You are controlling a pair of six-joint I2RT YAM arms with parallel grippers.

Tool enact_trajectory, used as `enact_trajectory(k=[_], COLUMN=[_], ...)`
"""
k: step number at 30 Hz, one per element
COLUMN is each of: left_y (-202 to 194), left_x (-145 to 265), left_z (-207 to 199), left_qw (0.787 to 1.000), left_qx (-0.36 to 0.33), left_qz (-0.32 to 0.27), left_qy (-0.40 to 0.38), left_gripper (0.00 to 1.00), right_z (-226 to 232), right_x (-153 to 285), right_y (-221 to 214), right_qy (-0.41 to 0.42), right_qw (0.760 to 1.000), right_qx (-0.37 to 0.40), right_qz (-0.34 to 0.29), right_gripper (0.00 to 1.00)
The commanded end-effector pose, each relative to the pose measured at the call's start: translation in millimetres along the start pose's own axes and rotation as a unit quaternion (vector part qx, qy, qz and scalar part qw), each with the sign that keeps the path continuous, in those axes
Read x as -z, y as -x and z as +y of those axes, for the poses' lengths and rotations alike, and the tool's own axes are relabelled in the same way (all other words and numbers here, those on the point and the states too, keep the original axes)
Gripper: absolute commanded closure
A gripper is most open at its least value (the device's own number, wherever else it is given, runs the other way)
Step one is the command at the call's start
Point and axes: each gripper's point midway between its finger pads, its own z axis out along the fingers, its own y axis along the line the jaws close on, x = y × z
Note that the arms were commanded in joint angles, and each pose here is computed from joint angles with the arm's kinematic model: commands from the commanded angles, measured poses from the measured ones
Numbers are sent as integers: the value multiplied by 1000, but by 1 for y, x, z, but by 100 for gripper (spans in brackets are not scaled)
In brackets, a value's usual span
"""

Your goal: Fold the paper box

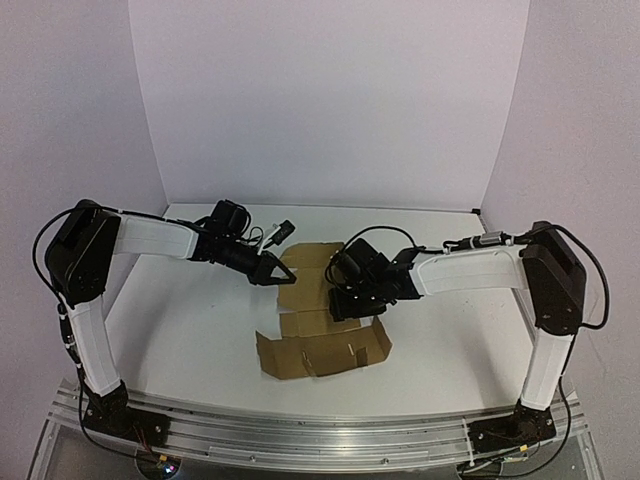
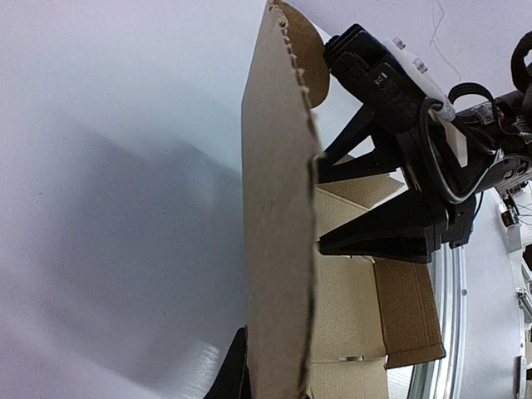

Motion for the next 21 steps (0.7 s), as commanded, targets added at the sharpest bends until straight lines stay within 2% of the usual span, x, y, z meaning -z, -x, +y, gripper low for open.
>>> enact_trajectory(k=[1, 4, 9, 12, 15, 18, 21], left_y=[33, 44, 42, 36, 33, 33, 27], left_x=[17, 29, 43, 44, 46, 48, 47], left_z=[-13, -13, -36, -38, -41, -42, -42], left_qw=[999, 998, 986, 976, 966, 960, 961], left_qx=[-24, -33, -143, -196, -240, -261, -262], left_qz=[-37, -56, -86, -94, -98, -98, -92], left_qy=[-1, -11, -28, -19, -13, -10, -11], left_gripper=[100, 100, 100, 100, 100, 100, 100], right_z=[2, 14, 42, 47, 27, -20, -67], right_x=[0, 18, 83, 117, 135, 130, 110], right_y=[9, 22, 47, 51, 45, 41, 42], right_qy=[3, 42, 179, 255, 309, 273, 202], right_qw=[1000, 998, 976, 959, 946, 955, 965], right_qx=[-6, -2, 23, 29, -5, -66, -129], right_qz=[-5, -35, -125, -122, -95, -97, -108], right_gripper=[34, 32, 30, 30, 31, 36, 53])
